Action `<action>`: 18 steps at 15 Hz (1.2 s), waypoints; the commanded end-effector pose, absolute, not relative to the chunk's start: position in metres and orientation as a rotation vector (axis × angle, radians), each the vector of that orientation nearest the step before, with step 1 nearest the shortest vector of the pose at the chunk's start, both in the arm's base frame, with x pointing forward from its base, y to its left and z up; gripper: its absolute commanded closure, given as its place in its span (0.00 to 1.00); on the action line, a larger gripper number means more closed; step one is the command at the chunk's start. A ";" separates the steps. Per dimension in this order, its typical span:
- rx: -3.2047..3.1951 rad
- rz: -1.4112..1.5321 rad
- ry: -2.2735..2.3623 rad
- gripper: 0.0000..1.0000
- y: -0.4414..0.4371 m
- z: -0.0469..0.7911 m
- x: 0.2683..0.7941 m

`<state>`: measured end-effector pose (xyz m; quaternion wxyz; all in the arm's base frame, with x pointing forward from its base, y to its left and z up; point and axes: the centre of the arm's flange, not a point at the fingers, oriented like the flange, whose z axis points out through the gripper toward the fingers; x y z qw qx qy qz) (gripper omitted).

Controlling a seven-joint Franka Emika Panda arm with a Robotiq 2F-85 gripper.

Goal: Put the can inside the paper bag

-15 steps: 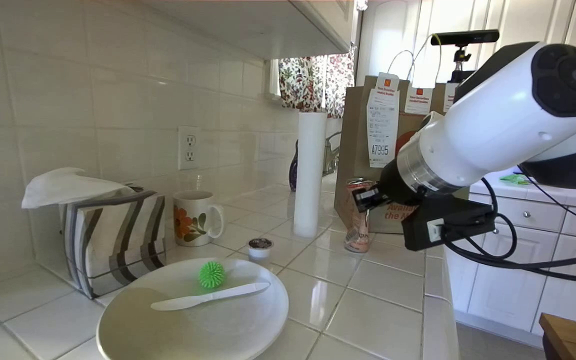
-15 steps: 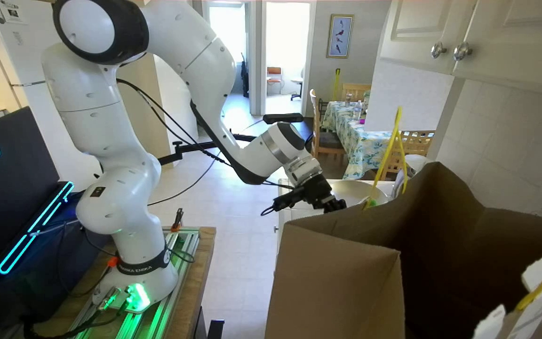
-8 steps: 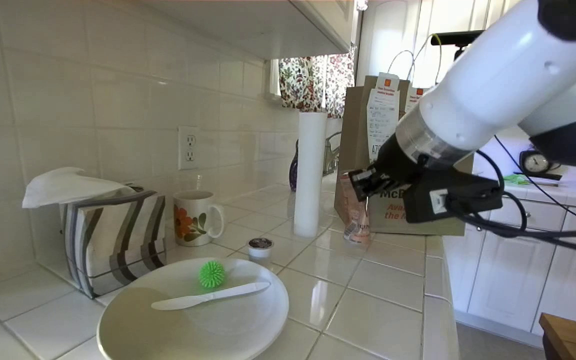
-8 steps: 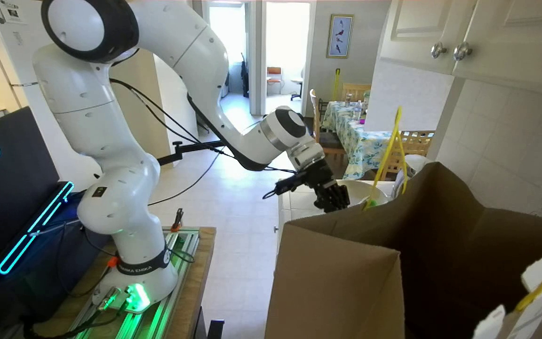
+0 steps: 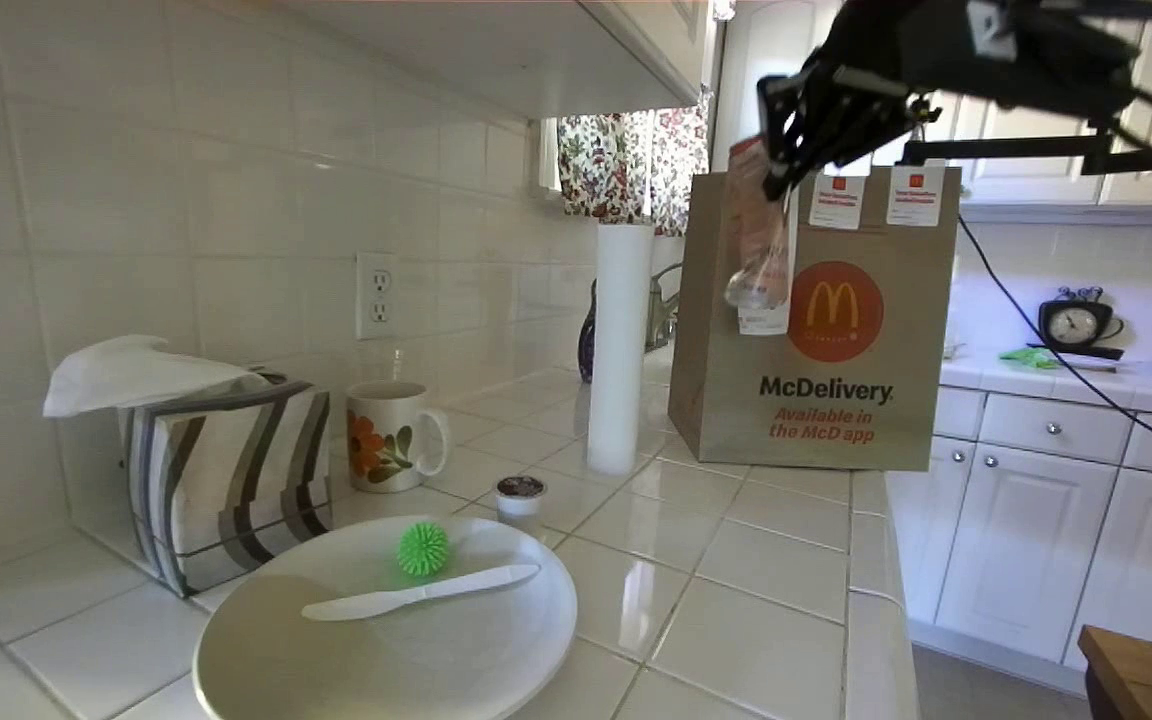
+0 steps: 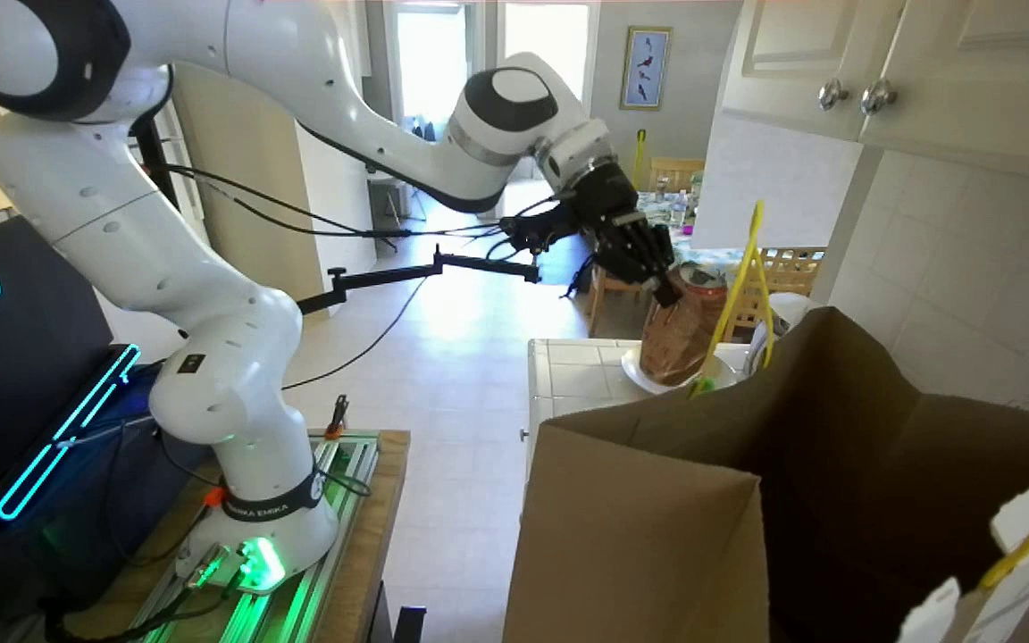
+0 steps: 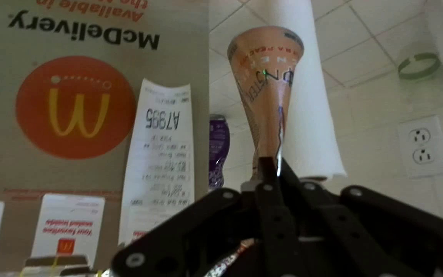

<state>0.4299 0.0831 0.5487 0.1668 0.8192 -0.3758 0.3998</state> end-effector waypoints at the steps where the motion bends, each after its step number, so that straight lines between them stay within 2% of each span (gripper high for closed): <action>1: 2.238 1.171 -1.168 0.99 0.066 0.640 0.407; 9: 1.917 1.351 -1.367 0.99 0.011 0.795 0.358; 14: 1.691 1.411 -1.495 0.99 -0.068 0.831 0.348; 18: 1.567 1.392 -1.589 0.99 -0.129 0.827 0.348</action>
